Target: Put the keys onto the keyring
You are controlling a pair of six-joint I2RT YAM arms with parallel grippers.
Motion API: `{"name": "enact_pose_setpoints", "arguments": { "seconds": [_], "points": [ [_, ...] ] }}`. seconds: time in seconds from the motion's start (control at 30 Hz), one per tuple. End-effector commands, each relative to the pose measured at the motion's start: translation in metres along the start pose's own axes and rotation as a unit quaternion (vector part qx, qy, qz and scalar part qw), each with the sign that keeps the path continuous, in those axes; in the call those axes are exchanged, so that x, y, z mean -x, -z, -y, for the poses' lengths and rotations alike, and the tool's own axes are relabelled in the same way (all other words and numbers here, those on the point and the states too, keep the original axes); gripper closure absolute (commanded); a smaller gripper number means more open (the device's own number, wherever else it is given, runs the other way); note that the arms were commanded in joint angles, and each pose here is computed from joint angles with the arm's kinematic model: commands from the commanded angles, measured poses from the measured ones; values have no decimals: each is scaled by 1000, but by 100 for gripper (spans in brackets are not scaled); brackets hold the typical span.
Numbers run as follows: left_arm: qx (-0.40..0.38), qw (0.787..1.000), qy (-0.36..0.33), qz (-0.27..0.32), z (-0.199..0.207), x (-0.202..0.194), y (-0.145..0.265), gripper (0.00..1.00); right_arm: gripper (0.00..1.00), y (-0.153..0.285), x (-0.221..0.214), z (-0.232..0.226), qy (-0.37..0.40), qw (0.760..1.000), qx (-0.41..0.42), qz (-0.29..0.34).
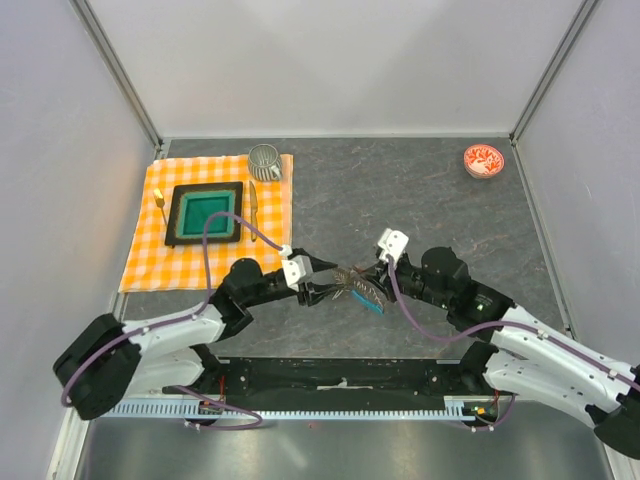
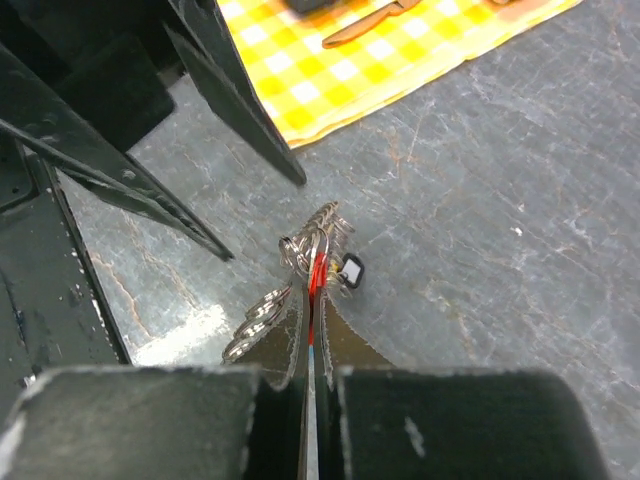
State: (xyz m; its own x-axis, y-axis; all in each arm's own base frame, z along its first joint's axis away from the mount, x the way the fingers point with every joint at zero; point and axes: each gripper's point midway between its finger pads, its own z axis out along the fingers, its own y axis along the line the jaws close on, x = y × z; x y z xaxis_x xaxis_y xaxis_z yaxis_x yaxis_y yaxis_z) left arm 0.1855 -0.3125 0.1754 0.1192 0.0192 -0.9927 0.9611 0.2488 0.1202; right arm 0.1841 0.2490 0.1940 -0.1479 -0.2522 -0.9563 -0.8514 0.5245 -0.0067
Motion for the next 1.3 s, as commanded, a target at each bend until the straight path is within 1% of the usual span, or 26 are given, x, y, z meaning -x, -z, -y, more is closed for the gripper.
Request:
{"name": "enact_pose_setpoints", "arguments": {
  "seconds": [0.0,0.03,0.07,0.1,0.13,0.2,0.23,0.27,0.3,0.33,0.37,0.4,0.5,0.57,0.6,0.67,0.73,0.77,0.87,0.9,1.0,1.1,1.2,1.27],
  "points": [
    [62,998,-30,12,-18,26,17,36,100,1,47,13,39,999,-23,18],
    [82,996,-29,7,-23,25,21,31,100,-3,49,22,41,998,-43,-5],
    [93,995,-33,3,-26,25,25,21,100,-6,49,28,44,997,-57,-17],
    [105,994,-37,9,-28,32,31,20,100,-8,49,33,51,996,-69,-28],
    [129,991,-33,-6,-34,24,37,19,100,-14,44,42,55,993,-90,-50],
    [157,987,-37,-3,-41,28,45,18,100,-12,58,73,69,981,-174,-55],
    [182,983,-33,-14,-48,22,50,18,100,-15,61,87,73,972,-211,-67],
    [194,980,-31,-16,-51,23,53,17,100,-4,62,113,78,949,-293,-86],
    [205,978,-30,-20,-54,22,56,17,100,-8,54,126,84,934,-327,-113],
    [222,974,-29,-25,-59,22,60,18,100,-4,63,135,84,924,-355,-114],
    [229,973,-32,-25,-61,24,62,18,100,0,63,145,83,911,-385,-122],
    [234,971,-34,-25,-63,25,64,17,100,9,63,158,81,892,-425,-129],
    [248,968,-33,-20,-65,26,69,18,100,17,63,174,79,866,-473,-142],
    [250,967,-35,-16,-65,28,71,17,100,17,61,176,73,865,-476,-142],
    [251,967,-33,-17,-65,28,71,18,100,13,58,174,74,869,-467,-145],
    [251,967,-32,-17,-65,28,71,18,100,-4,45,165,68,890,-425,-152],
    [250,968,-30,-20,-65,26,70,18,100,-23,21,154,62,906,-379,-176],
    [250,967,-30,-22,-66,26,70,18,100,-30,10,150,57,910,-366,-186],
    [268,963,-27,-32,-71,22,72,18,100,-52,-40,138,35,913,-328,-239],
    [270,962,-27,-32,-72,22,73,18,100,-61,-63,134,26,910,-318,-264],
    [276,960,-25,-31,-73,22,75,18,100,-74,-103,123,10,908,-290,-302],
    [283,958,-24,-31,-75,22,77,18,100,-91,-127,108,2,915,-249,-319],
    [292,956,-24,-29,-77,22,79,17,100,-103,-135,99,17,912,-241,-331],
    [296,954,-24,-27,-78,23,81,18,99,-107,-132,99,27,911,-244,-332]
  ]
}}
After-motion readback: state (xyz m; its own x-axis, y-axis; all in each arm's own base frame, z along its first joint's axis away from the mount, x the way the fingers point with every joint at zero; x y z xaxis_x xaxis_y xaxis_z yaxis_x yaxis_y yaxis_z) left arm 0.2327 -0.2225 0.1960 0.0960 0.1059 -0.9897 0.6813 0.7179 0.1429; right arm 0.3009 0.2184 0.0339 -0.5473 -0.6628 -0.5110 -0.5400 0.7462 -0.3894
